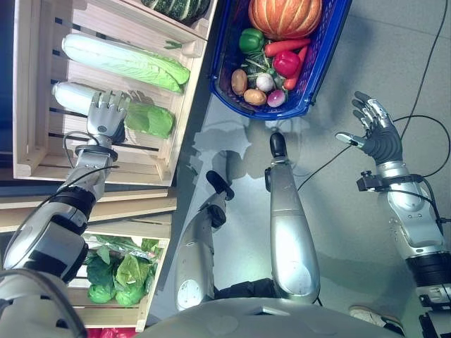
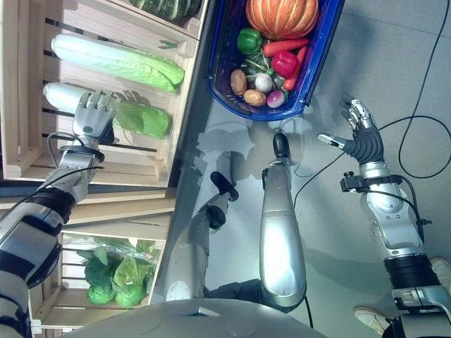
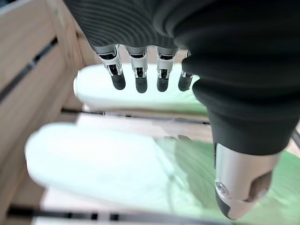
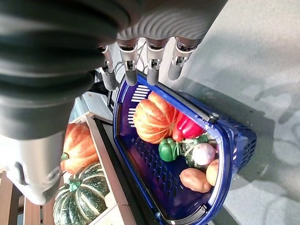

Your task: Pick up fruits and vegetables into the basket

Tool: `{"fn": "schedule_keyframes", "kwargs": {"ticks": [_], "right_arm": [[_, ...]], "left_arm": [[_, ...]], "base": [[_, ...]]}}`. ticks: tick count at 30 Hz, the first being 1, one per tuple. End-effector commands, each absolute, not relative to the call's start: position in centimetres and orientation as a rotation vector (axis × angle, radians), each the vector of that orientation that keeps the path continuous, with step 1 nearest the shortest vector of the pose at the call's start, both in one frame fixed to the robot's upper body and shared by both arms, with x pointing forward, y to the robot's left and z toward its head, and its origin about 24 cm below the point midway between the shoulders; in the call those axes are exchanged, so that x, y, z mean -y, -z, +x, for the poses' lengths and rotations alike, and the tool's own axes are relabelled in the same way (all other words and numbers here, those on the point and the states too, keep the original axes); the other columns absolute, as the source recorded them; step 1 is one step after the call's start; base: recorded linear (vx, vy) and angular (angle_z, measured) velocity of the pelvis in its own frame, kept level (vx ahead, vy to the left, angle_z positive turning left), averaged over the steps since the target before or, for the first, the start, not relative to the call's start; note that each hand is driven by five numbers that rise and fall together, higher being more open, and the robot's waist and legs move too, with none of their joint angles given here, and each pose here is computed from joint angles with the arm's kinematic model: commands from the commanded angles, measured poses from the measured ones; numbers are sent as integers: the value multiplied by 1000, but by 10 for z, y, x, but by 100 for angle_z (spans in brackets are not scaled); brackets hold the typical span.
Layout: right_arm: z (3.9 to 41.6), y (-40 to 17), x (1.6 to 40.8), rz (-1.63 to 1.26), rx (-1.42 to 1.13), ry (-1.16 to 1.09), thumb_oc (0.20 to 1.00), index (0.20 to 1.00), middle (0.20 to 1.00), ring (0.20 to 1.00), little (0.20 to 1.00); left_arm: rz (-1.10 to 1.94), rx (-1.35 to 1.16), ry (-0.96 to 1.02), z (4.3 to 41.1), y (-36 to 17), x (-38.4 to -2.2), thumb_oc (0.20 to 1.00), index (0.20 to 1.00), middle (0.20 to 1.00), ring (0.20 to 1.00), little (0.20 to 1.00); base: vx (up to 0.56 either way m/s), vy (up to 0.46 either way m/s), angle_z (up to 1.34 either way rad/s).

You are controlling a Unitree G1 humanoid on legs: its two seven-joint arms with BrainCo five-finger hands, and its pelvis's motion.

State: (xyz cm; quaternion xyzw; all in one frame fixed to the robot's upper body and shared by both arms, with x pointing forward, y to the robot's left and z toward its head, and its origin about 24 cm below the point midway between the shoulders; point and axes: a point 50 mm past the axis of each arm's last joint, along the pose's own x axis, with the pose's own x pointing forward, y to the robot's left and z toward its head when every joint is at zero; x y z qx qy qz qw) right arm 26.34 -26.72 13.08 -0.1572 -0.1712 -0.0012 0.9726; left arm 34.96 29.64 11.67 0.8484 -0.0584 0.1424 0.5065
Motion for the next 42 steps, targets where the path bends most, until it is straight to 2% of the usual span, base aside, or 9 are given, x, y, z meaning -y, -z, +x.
{"fn": "schedule_keyframes", "kwargs": {"ticks": [1, 9, 23, 42], "right_arm": [[256, -155, 264, -351, 497, 1, 1000, 1000, 1000, 1000, 1000], [259, -162, 260, -366, 547, 12, 1000, 1000, 1000, 1000, 1000], [268, -169, 252, -339, 583, 2, 1000, 1000, 1000, 1000, 1000], [269, -178, 258, -317, 639, 30, 1000, 1000, 1000, 1000, 1000]], "left_arm": [[2193, 40, -529, 334, -141, -342, 1000, 1000, 1000, 1000, 1000], [2254, -10, -673, 336, -161, -350, 1000, 1000, 1000, 1000, 1000], [2124, -206, -657, 343, -168, -360, 1000, 1000, 1000, 1000, 1000], [2027, -481, -714, 323, -151, -388, 1000, 1000, 1000, 1000, 1000]], "base": [[18, 38, -5], [6, 11, -3], [8, 34, -4], [10, 28, -1]]}}
